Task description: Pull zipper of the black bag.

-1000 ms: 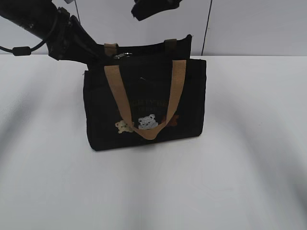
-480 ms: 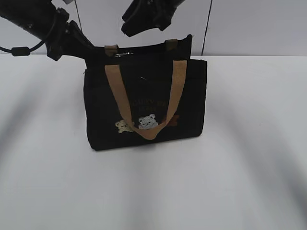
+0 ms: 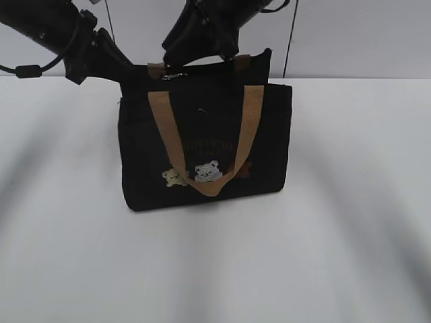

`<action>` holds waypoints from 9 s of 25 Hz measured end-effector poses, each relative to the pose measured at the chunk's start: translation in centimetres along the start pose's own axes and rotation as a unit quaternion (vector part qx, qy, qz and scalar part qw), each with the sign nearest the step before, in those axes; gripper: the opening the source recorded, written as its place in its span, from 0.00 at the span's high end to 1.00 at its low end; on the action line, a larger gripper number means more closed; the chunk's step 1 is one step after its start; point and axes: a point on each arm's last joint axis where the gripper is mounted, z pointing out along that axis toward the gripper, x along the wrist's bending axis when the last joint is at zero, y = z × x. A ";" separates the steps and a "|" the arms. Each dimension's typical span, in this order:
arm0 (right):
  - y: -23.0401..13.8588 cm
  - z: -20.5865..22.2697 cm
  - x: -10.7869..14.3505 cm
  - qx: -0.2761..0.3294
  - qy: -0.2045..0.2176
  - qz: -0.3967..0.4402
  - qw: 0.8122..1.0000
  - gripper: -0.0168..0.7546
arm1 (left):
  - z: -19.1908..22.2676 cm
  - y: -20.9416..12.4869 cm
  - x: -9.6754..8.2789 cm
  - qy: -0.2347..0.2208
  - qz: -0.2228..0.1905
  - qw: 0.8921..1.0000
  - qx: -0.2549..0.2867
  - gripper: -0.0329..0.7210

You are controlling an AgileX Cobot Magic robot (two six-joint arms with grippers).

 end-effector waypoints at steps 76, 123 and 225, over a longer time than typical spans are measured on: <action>-8.7 -5.9 -3.1 0.041 -0.048 0.110 0.992 1.00 | 0.1 0.6 -0.6 -0.030 -0.007 0.999 -0.022 0.90; -5.6 -19.5 -1.6 0.080 -0.236 0.366 0.896 0.40 | -8.7 3.8 -1.4 0.194 -0.318 0.927 0.050 0.32; -6.9 -19.3 44.4 0.054 -0.529 0.386 0.754 0.51 | -18.6 -6.6 -38.3 0.443 -0.352 0.822 -0.063 0.38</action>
